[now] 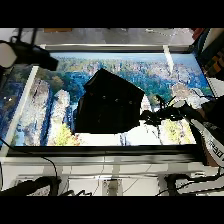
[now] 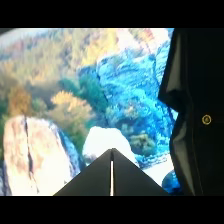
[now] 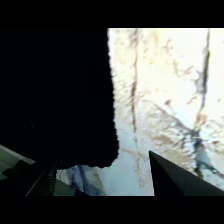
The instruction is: Fold the clothes and pants, and hang the long-sleeved shirts on hangers.
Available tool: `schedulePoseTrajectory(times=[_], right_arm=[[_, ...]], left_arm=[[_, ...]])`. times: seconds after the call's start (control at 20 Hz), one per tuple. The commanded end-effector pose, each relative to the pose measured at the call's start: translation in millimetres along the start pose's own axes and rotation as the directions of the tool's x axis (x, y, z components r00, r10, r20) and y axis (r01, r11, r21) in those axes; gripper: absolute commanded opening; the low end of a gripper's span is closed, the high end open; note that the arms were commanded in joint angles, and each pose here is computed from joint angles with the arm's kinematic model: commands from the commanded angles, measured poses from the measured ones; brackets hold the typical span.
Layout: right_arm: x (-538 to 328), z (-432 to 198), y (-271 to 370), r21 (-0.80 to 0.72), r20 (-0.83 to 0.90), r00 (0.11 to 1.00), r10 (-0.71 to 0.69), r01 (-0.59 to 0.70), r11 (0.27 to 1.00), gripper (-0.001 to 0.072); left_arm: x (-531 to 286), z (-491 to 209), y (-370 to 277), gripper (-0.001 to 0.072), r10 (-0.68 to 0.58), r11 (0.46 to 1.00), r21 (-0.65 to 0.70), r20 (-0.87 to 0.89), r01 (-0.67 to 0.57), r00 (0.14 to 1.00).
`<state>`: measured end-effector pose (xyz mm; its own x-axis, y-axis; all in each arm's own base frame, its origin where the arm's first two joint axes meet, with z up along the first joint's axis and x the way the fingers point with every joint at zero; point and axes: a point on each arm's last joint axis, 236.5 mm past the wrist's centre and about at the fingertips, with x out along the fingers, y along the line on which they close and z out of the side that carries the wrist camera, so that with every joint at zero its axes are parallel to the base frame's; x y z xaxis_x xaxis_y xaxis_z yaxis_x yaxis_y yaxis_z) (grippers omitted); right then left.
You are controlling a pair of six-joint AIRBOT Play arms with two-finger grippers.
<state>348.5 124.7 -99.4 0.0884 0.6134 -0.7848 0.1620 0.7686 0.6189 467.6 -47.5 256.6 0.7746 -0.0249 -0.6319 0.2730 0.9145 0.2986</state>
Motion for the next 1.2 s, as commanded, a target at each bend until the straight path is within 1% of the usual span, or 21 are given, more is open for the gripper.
schedulePoseTrajectory(times=[0.0,0.05,0.15,0.3,0.4,0.45,0.5,0.55,0.6,0.65,0.8,0.85,0.9,0.95,1.0,1.05,1.1,1.15], right_arm=[[4,0,-10,0.09,-0.005,0.999,-0.033,0.033,0.995,0.0579],[8,-3,-7,0.101,-0.023,1.0,-0.01,0.012,0.995,0.0555],[14,-8,-4,0.111,-0.051,0.998,0.025,-0.019,0.994,0.0548],[26,-21,13,0.115,-0.125,0.981,0.145,-0.131,0.985,0.0547],[34,-32,20,0.099,-0.177,0.966,0.19,-0.175,0.98,0.054],[36,-32,24,0.067,-0.176,0.964,0.198,-0.189,0.98,0.0454],[38,-31,30,0.033,-0.17,0.962,0.215,-0.213,0.977,0.0414],[38,-30,38,0.006,-0.164,0.957,0.241,-0.244,0.97,0.0415],[37,-28,44,-0.014,-0.152,0.952,0.265,-0.27,0.963,0.0414],[37,-25,48,-0.035,-0.143,0.949,0.28,-0.288,0.957,0.0414],[35,-19,55,-0.038,-0.119,0.944,0.307,-0.313,0.949,0.0406],[35,-19,55,-0.037,-0.118,0.944,0.309,-0.315,0.948,0.0303],[35,-19,55,-0.037,-0.119,0.944,0.309,-0.315,0.948,0.0177],[35,-19,56,-0.038,-0.119,0.943,0.31,-0.316,0.948,0.0114],[35,-19,56,-0.05,-0.119,0.943,0.311,-0.319,0.946,0.0055],[33,-20,58,-0.077,-0.119,0.942,0.313,-0.323,0.943,0.0044],[32,-19,59,-0.096,-0.116,0.943,0.313,-0.324,0.941,0.0044],[30,-19,61,-0.109,-0.11,0.945,0.309,-0.321,0.941,0.0043]], left_arm=[[3,-32,28,0.001,-0.054,0.987,-0.157,-0.06,0.044,0.997],[6,-42,35,0.001,-0.062,0.981,-0.19,-0.081,0.046,0.995],[15,-64,42,0.001,-0.089,0.967,-0.25,-0.117,0.057,0.989],[35,-104,38,0.001,-0.143,0.946,-0.315,-0.198,0.075,0.97],[49,-138,29,0.001,-0.181,0.936,-0.344,-0.272,0.08,0.945],[54,-160,20,0.001,-0.213,0.929,-0.361,-0.326,0.087,0.921],[58,-182,11,0.001,-0.245,0.921,-0.379,-0.376,0.094,0.894],[62,-200,3,0.001,-0.275,0.911,-0.4,-0.408,0.1,0.871],[65,-215,-8,0.001,-0.319,0.892,-0.437,-0.424,0.117,0.848],[68,-227,-22,0.001,-0.377,0.86,-0.489,-0.422,0.143,0.824],[74,-259,-57,0.0009,-0.536,0.752,-0.628,-0.407,0.2,0.739],[76,-270,-64,0.001,-0.569,0.727,-0.658,-0.416,0.198,0.71],[77,-283,-69,0.001,-0.59,0.714,-0.675,-0.434,0.188,0.681],[78,-294,-75,0.0044,-0.612,0.702,-0.689,-0.45,0.183,0.65],[80,-301,-80,0.0229,-0.626,0.694,-0.697,-0.462,0.179,0.628],[82,-308,-84,0.0462,-0.637,0.688,-0.704,-0.47,0.175,0.611],[84,-313,-88,0.0536,-0.647,0.685,-0.705,-0.475,0.182,0.596],[85,-318,-91,0.0536,-0.657,0.684,-0.705,-0.481,0.19,0.581]])
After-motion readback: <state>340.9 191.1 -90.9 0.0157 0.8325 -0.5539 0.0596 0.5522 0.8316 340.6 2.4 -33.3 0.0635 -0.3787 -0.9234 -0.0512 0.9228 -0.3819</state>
